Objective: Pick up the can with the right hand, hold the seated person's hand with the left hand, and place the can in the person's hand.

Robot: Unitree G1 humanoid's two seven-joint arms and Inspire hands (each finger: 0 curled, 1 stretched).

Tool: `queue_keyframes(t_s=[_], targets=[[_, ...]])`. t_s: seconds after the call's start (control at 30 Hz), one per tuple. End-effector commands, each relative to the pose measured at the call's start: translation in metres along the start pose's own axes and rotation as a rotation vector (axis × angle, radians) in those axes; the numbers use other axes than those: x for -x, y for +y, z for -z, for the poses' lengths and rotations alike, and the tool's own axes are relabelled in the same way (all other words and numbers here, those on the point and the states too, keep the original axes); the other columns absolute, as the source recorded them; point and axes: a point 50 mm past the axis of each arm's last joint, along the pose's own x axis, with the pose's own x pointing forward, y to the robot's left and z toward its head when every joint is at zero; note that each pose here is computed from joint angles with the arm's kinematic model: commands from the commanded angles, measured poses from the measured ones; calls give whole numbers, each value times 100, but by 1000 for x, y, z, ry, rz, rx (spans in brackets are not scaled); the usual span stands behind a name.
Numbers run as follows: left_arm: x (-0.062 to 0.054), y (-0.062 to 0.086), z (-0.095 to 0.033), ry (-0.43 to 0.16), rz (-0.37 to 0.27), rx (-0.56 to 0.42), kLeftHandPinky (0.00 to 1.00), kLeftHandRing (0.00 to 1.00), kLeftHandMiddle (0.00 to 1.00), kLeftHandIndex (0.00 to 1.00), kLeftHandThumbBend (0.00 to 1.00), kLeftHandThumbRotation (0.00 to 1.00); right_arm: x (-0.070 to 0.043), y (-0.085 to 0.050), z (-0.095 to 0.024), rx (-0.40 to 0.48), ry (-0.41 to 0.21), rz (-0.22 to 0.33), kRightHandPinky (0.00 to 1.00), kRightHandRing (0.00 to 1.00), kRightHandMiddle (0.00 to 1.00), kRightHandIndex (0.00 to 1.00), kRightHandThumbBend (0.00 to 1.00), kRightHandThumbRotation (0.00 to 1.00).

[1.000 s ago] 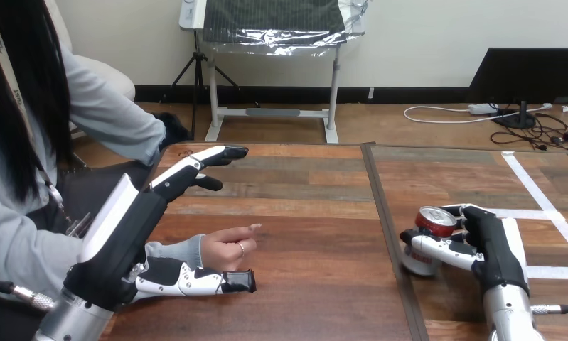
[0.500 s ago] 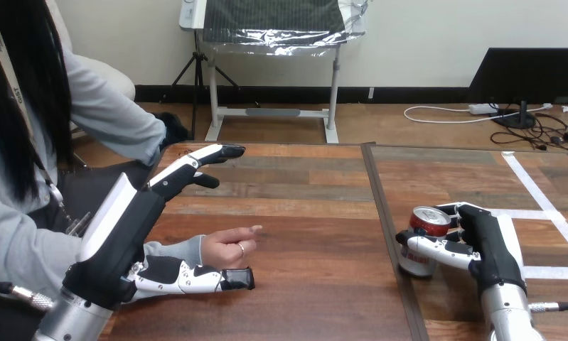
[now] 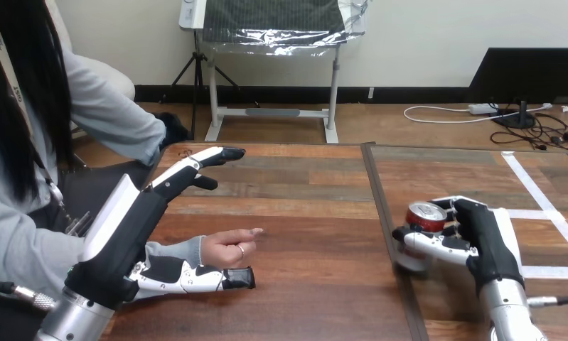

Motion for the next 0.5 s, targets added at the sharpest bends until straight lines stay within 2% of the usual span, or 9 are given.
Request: queue_keyframes(t_s=[0.0,0.47], targets=[[-10,12,-4,-35,-37,-49,73,86,86,83,100,28,-32,-14,-64,7,-263,31,39,43,52,53,79,0],[-10,13,-2,-24,-25,-56,74,86,87,84,100,25,-36,-13,-75,8,-306,9,40,43,51,53,79,0]])
